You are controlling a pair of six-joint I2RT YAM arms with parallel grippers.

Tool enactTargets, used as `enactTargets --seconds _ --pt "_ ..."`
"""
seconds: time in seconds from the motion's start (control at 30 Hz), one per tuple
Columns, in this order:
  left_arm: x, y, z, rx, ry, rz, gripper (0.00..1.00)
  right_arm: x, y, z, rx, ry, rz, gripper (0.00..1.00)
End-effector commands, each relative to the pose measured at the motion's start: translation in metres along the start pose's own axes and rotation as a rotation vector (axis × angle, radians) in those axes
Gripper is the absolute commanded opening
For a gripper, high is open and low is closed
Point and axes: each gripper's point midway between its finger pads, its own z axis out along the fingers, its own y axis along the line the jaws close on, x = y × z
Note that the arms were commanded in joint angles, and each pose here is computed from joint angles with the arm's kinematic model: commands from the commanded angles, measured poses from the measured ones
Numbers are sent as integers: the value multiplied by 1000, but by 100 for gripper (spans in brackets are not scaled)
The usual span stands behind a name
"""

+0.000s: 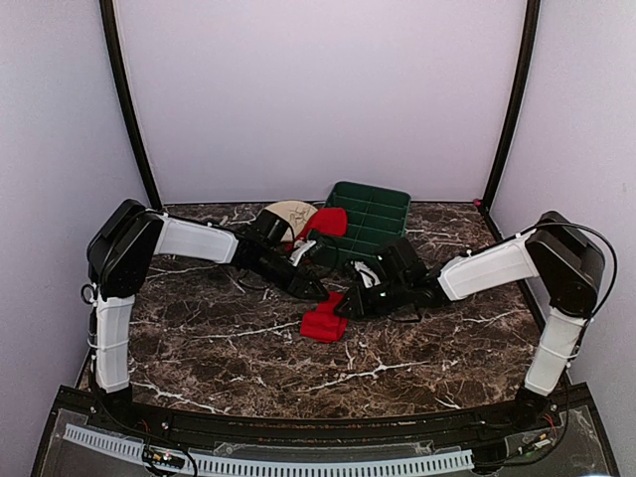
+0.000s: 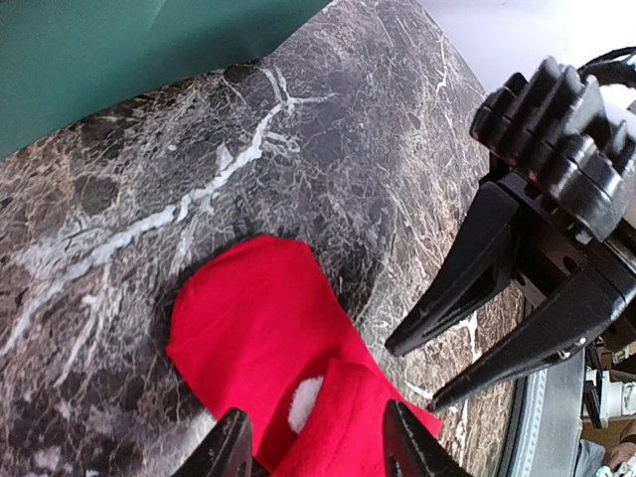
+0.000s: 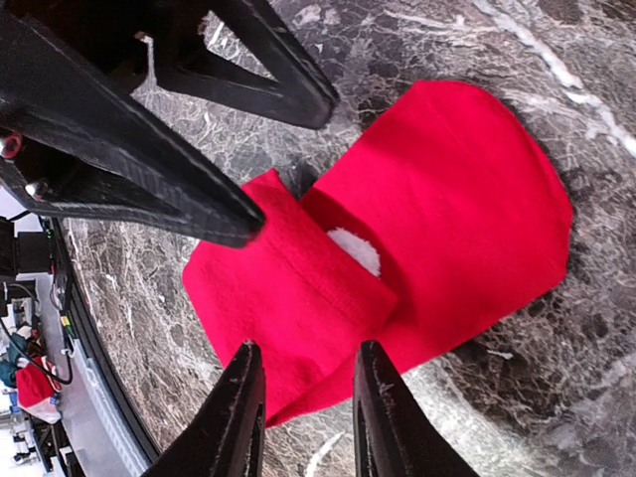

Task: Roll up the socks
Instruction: Flatten out the sock at the center of the board.

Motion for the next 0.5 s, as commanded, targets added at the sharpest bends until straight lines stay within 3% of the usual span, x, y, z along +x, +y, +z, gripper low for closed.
enactTargets --seconds 0.0,0.47 --pt "-10 -5 1 44 -10 11 45 1 -5 5 -26 -1 36 29" --pt "-5 6 13 49 6 -17 40 8 -15 15 -66 25 98 29"
